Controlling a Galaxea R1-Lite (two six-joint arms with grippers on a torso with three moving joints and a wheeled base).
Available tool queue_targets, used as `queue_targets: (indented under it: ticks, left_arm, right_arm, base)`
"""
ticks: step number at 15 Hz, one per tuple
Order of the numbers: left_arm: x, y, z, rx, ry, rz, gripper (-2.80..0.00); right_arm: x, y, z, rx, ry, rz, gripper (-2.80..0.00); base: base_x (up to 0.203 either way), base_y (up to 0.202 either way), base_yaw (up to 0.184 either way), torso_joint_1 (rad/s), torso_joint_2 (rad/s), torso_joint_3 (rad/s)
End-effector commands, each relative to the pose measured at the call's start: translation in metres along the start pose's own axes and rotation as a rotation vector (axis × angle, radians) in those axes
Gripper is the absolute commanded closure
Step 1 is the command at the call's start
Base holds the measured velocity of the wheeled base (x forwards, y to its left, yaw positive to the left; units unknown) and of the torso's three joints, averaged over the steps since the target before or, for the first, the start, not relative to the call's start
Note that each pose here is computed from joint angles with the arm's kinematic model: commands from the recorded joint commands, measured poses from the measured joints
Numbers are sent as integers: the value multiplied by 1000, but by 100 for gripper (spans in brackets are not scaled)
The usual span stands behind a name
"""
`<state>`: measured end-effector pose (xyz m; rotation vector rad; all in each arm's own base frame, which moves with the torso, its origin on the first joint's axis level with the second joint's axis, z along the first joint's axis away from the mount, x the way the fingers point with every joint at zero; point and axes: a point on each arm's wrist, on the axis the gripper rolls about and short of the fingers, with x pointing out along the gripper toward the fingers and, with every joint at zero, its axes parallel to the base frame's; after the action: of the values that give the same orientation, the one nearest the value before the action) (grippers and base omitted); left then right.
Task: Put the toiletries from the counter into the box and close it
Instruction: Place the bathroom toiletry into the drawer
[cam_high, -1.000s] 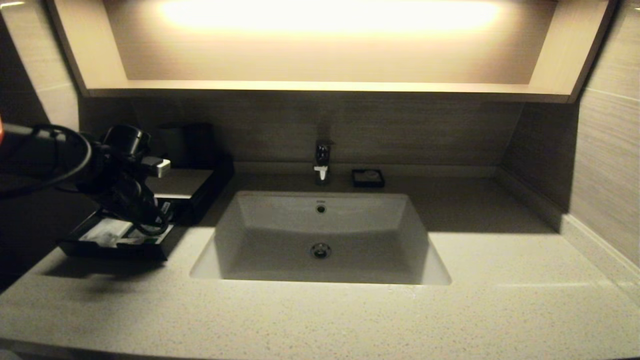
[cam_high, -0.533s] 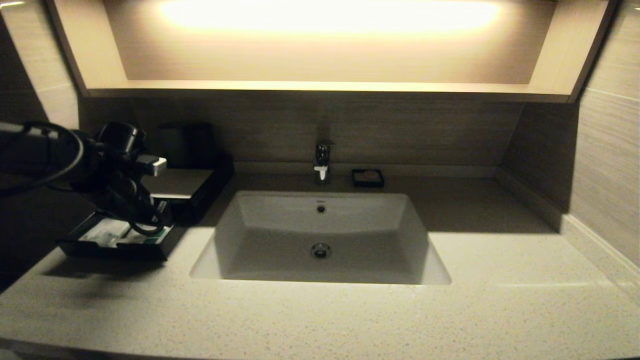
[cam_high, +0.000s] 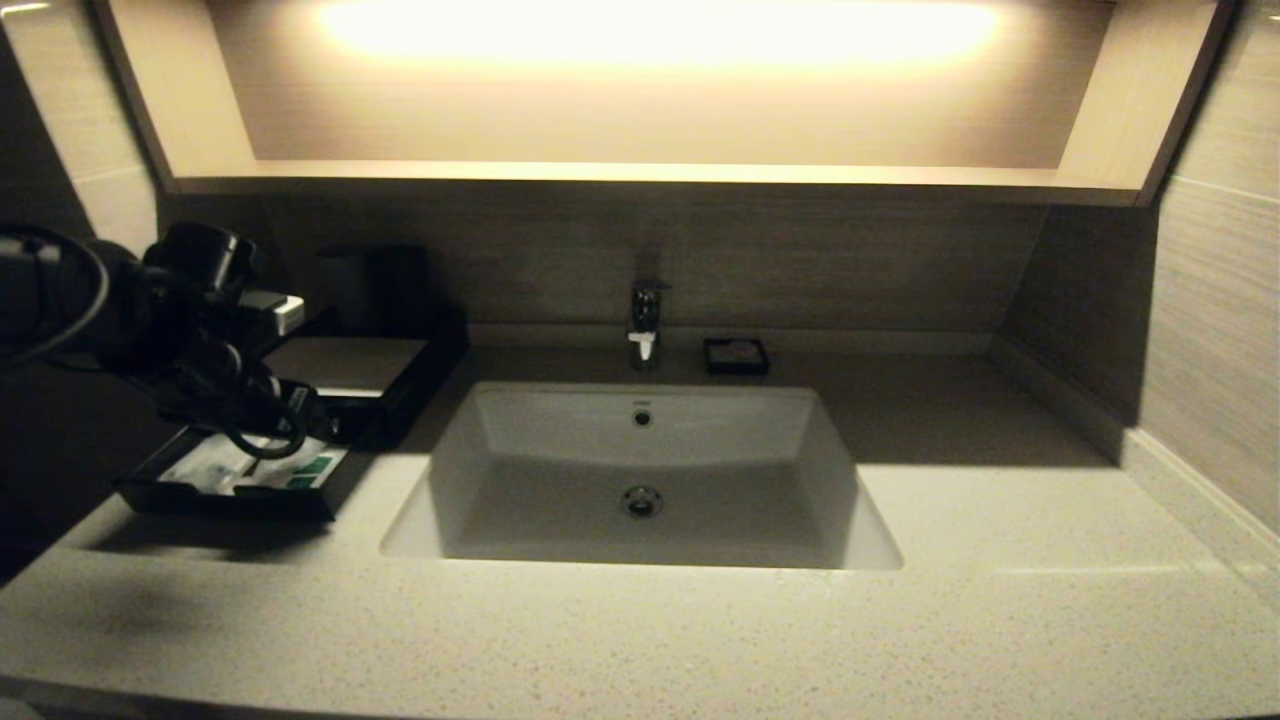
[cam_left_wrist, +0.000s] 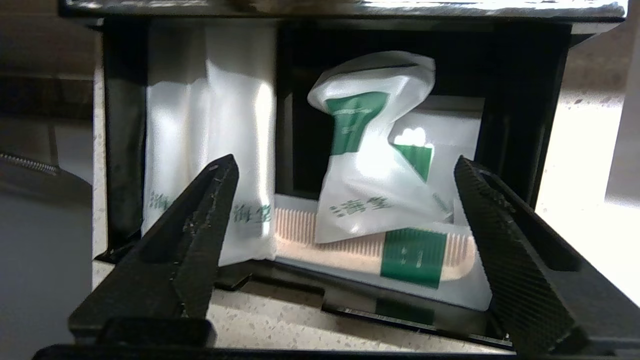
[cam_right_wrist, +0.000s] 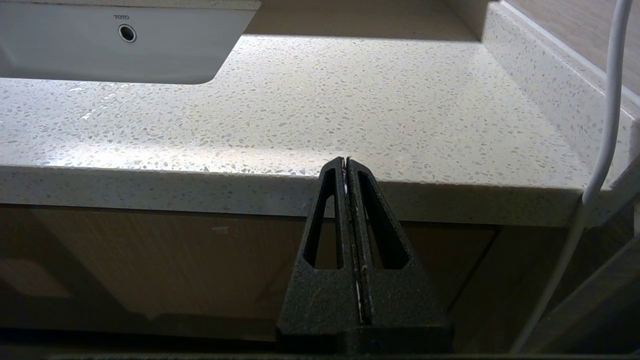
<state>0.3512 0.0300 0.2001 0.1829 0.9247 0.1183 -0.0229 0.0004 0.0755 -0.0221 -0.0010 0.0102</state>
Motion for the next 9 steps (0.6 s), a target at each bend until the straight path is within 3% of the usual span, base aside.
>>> queue_targets:
  ticks: [1, 4, 5, 9]
  left_arm:
    - [-8, 2, -3, -4, -9, 4, -280]
    - [-18, 3, -6, -8, -27, 4, -280]
    - [-22, 4, -6, -14, -38, 6, 0]
    - [-45, 6, -14, -23, -70, 12, 0]
  right_arm:
    - [0, 0, 0, -1, 2, 1, 0]
    - [0, 0, 0, -1, 2, 1, 0]
    - [0, 0, 0, -1, 2, 1, 0]
    - [0, 0, 0, -1, 1, 1, 0]
  base:
    - [0, 0, 0, 0, 0, 0]
    - [0, 0, 0, 0, 0, 0]
    - [0, 0, 0, 0, 0, 0]
    - [0, 0, 0, 0, 0, 0]
